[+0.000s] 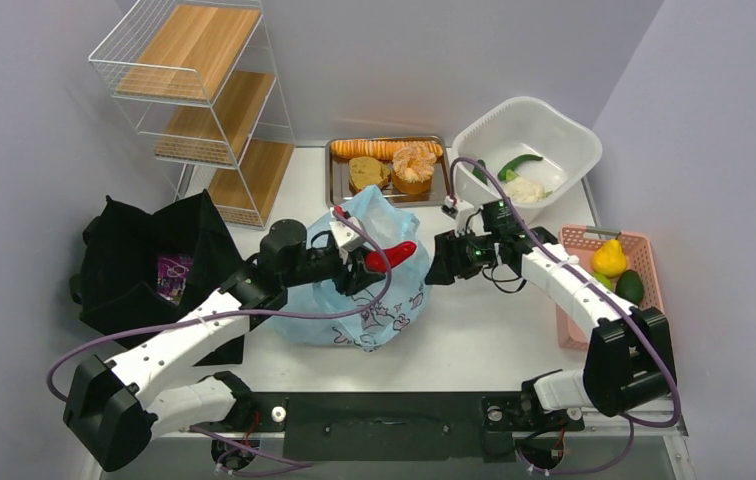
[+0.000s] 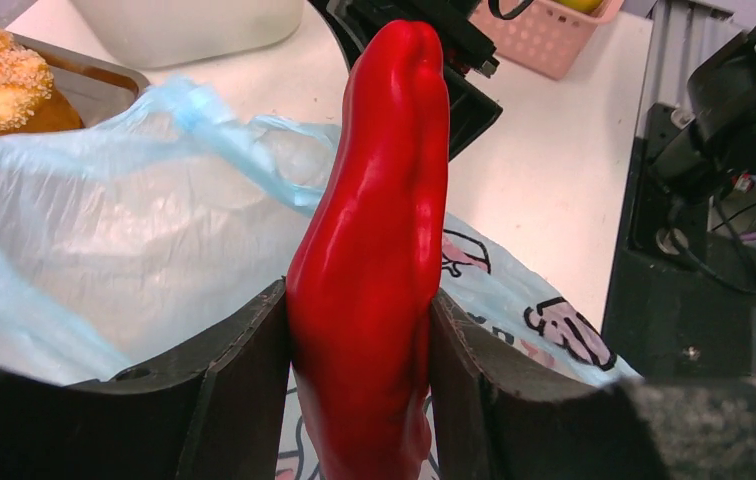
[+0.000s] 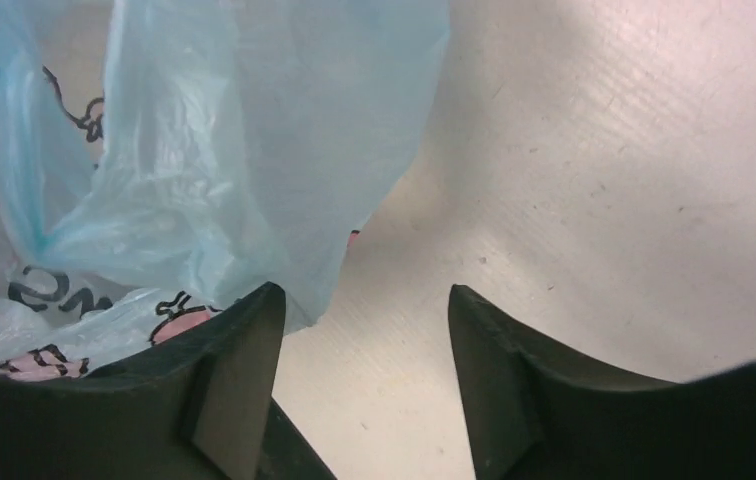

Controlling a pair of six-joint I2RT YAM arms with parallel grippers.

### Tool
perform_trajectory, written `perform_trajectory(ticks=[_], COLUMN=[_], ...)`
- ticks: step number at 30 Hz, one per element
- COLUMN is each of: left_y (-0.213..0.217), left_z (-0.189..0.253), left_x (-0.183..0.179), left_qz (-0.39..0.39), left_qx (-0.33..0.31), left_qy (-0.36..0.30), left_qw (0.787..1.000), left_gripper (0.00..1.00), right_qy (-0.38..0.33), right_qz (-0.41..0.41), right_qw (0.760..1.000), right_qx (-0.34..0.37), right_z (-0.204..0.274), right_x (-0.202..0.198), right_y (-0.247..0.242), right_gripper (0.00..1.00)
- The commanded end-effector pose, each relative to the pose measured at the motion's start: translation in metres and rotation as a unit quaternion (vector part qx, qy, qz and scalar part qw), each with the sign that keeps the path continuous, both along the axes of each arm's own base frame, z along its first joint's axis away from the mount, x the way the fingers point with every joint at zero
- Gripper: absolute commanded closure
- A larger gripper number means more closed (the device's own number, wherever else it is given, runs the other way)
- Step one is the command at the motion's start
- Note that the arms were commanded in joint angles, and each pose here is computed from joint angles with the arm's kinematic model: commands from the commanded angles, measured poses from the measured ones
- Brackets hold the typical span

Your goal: Untie the knot of the grocery bags and take out the mixed food

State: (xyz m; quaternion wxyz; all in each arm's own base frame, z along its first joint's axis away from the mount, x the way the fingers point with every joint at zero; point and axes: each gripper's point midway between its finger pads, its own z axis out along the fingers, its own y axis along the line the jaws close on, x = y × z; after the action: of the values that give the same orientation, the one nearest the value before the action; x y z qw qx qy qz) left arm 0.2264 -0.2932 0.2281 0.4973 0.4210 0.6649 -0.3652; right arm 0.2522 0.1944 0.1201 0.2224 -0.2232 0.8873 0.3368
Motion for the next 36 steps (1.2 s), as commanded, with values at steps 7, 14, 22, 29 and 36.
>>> perform_trajectory(ticks=[7, 14, 22, 29, 36], left_y=[-0.014, -0.022, -0.028, -0.023, 0.025], left_z=[0.047, 0.055, 0.07, 0.072, 0.06], left_x=[0.007, 0.008, 0.001, 0.013, 0.046], left_qz=[-0.023, -0.047, -0.069, -0.027, 0.073], left_qx=[-0.088, -0.093, -0.102, -0.089, -0.042], left_qy=[-0.009, -0.02, -0.03, -0.03, -0.005], left_qw=[0.996, 0.994, 0.992, 0.995, 0.996], left_gripper=[0.95, 0.95, 0.94, 0.67, 0.42], right_qy=[-0.176, -0.191, -0.167, -0.141, -0.179], right_qz=[0.021, 0.041, 0.005, 0.012, -0.097], right_qw=[0.978, 0.965, 0.962, 0.954, 0.941], right_qx=[0.114, 0.175, 0.217, 0.265, 0.27], right_z=[0.152, 0.188, 0.192, 0.21, 0.241], right_x=[0.009, -0.013, 0.011, 0.01, 0.078], right_y=[0.017, 0.054, 0.076, 0.081, 0.017], right_gripper=[0.25, 0.22, 0.27, 0.81, 1.0])
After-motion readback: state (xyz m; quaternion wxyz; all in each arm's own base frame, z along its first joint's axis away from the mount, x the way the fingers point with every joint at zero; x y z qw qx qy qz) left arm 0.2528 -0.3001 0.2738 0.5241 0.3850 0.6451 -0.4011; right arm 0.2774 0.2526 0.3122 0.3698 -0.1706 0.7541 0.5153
